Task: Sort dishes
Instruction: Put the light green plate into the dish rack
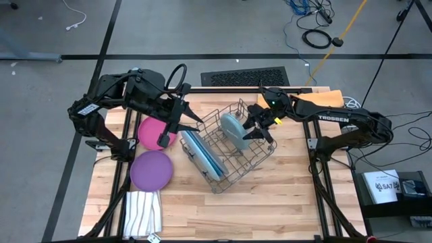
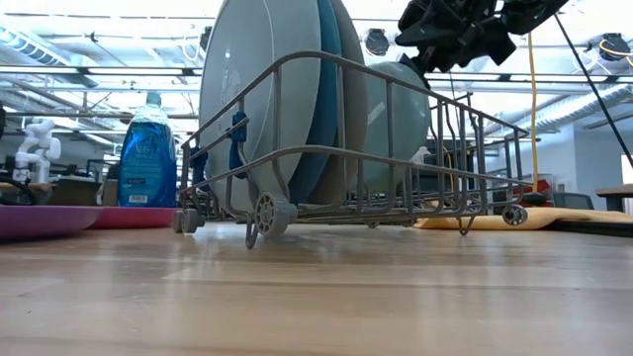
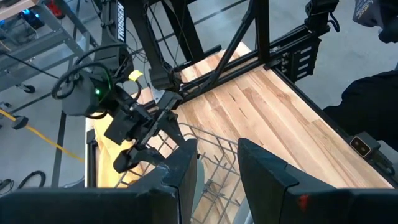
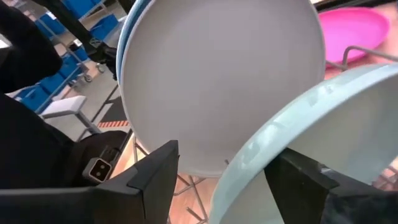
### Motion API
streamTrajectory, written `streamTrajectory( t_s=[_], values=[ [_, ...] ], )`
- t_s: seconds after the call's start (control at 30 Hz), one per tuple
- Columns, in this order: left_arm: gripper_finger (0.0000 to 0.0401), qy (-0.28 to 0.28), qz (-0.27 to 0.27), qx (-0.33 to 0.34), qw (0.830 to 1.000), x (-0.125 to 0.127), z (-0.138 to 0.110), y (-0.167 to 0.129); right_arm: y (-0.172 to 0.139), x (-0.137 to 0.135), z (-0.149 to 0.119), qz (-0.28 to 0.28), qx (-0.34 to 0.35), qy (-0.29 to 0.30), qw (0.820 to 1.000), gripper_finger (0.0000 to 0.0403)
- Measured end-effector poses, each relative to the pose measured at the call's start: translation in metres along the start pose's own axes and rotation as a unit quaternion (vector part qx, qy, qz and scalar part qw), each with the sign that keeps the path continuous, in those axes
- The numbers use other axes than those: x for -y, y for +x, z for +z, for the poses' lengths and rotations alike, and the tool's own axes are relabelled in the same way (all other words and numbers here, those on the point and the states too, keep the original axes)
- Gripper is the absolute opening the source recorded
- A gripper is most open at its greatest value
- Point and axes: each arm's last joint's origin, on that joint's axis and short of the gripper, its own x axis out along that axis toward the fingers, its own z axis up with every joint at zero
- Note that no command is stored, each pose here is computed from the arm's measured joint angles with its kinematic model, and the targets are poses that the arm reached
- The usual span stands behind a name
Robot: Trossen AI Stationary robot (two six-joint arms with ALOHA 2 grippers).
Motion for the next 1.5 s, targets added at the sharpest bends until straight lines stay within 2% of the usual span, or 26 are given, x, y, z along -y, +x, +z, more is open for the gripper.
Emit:
streamTrajectory(
  t_s=[0.63,0.87,1.13,1.5],
  values=[
    [0.0118,0.001,0.000,0.000,1.000,0.000,0.000,0.000,-0.003,-0.009,0.001,-0.004,0.001,-0.020,1.000,0.0223],
    [0.0118,0.001,0.001,0.002,1.000,0.000,0.000,0.000,0.000,-0.010,0.000,-0.027,-0.006,-0.017,0.999,0.0195],
    [0.0118,0.001,0.001,0.002,1.000,0.000,0.000,0.000,0.015,-0.012,-0.006,-0.022,-0.028,-0.008,0.999,0.0157],
    [0.0118,0.001,0.000,0.002,1.000,0.000,0.000,0.000,0.030,-0.017,-0.012,-0.042,-0.046,-0.007,0.998,0.0155]
  ],
)
